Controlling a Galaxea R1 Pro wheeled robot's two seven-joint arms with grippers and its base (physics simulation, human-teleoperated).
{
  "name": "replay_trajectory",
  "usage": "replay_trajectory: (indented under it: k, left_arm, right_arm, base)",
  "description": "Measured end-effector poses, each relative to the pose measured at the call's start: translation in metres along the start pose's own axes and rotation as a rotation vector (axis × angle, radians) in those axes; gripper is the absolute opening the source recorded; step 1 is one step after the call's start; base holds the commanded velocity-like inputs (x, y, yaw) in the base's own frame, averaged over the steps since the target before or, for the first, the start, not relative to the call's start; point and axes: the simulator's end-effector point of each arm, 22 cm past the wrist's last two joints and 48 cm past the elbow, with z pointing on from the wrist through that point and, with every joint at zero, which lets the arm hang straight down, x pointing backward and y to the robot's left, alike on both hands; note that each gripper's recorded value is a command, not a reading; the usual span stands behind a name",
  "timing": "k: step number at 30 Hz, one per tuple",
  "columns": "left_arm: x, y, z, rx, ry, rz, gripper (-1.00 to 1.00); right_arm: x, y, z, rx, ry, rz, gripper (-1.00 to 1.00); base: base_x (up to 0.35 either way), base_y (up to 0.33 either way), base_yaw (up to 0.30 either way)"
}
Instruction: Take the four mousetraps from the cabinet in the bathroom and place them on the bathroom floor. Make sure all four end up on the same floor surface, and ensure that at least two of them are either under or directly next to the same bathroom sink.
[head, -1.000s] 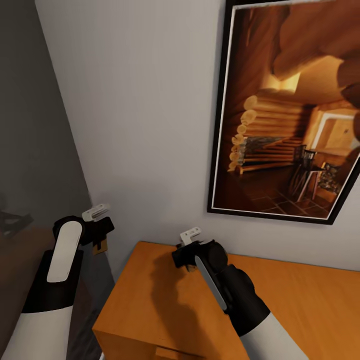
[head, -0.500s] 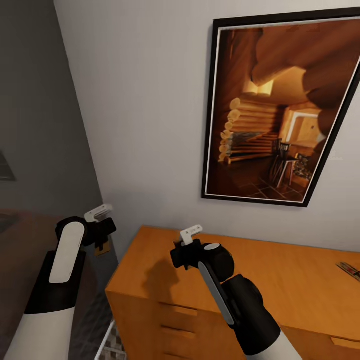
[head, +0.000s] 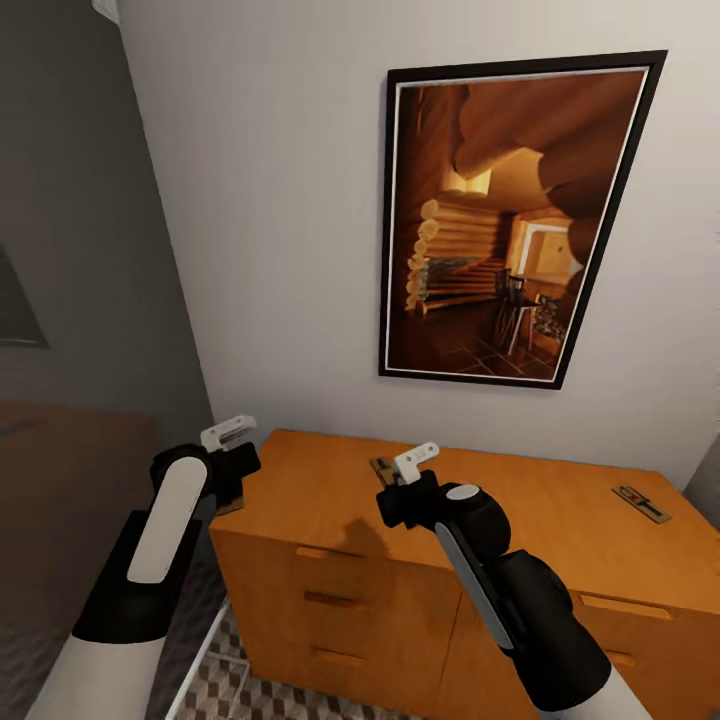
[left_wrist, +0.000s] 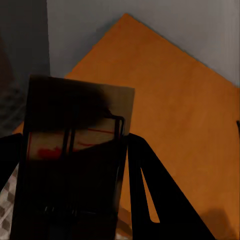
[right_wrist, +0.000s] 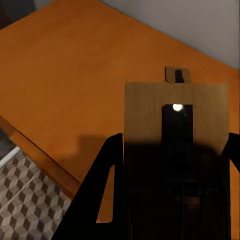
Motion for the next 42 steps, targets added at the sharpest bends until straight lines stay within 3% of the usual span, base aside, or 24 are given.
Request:
replay_trajectory:
  k: [4, 7, 10, 15, 22, 26, 28, 30, 32, 34, 38, 42]
  left_arm:
    - [0.032, -0.002, 0.009, 0.079, 0.03, -0.027, -1.0]
    - [0.053, 0.003, 0.014, 0.202, 0.022, -0.062, -1.0]
    - [0.056, 0.004, 0.013, 0.286, -0.006, -0.08, -1.0]
    - [0.067, 0.009, 0.012, 0.333, -0.012, -0.087, -1.0]
    - [0.123, 0.03, 0.014, 0.306, 0.068, -0.108, -1.0]
    - [0.135, 0.035, 0.014, 0.297, 0.087, -0.111, -1.0]
    - [0.142, 0.035, 0.014, 0.29, 0.095, -0.097, -1.0]
    - [0.162, 0.03, 0.015, 0.28, 0.118, -0.048, -1.0]
    - [0.209, 0.037, 0.016, 0.25, 0.16, -0.02, -1.0]
    - [0.236, 0.049, 0.013, 0.224, 0.145, -0.042, -1.0]
    - [0.252, 0.056, 0.014, 0.204, 0.149, -0.052, -1.0]
    - [0.262, 0.056, 0.015, 0.195, 0.15, -0.016, -1.0]
  right_arm:
    - [0.019, 0.01, 0.001, -0.044, 0.022, 0.02, -1.0]
    - [0.037, 0.035, -0.001, -0.184, 0.028, 0.054, -1.0]
    - [0.05, 0.042, -0.01, -0.305, 0.031, 0.059, -1.0]
    - [0.058, 0.054, -0.028, -0.472, 0.009, 0.035, -1.0]
    - [0.061, 0.062, -0.032, -0.512, 0.007, 0.016, -1.0]
    - [0.061, 0.063, -0.031, -0.51, 0.008, 0.013, -1.0]
    - [0.062, 0.062, -0.03, -0.502, 0.009, 0.011, -1.0]
    - [0.062, 0.061, -0.03, -0.497, 0.01, 0.01, -1.0]
    - [0.063, 0.061, -0.029, -0.495, 0.011, 0.01, -1.0]
    - [0.064, 0.062, -0.029, -0.495, 0.012, 0.011, -1.0]
    - [0.06, 0.068, -0.029, -0.502, 0.005, 0.016, -1.0]
    - [0.06, 0.072, -0.027, -0.496, 0.008, 0.006, -1.0]
  base:
    - [-0.066, -0.021, 0.0]
    - [-0.02, -0.006, 0.0]
    - [-0.008, -0.003, 0.0]
    - [-0.157, -0.002, 0.1]
    - [-0.304, -0.046, 0.231]
    - [-0.319, -0.059, 0.276]
    - [-0.205, -0.029, 0.282]
    - [-0.105, -0.015, 0.283]
    - [-0.047, -0.007, 0.285]
    - [-0.012, -0.002, 0.285]
    - [-0.004, -0.001, 0.285]
    - [-0.029, -0.012, 0.286]
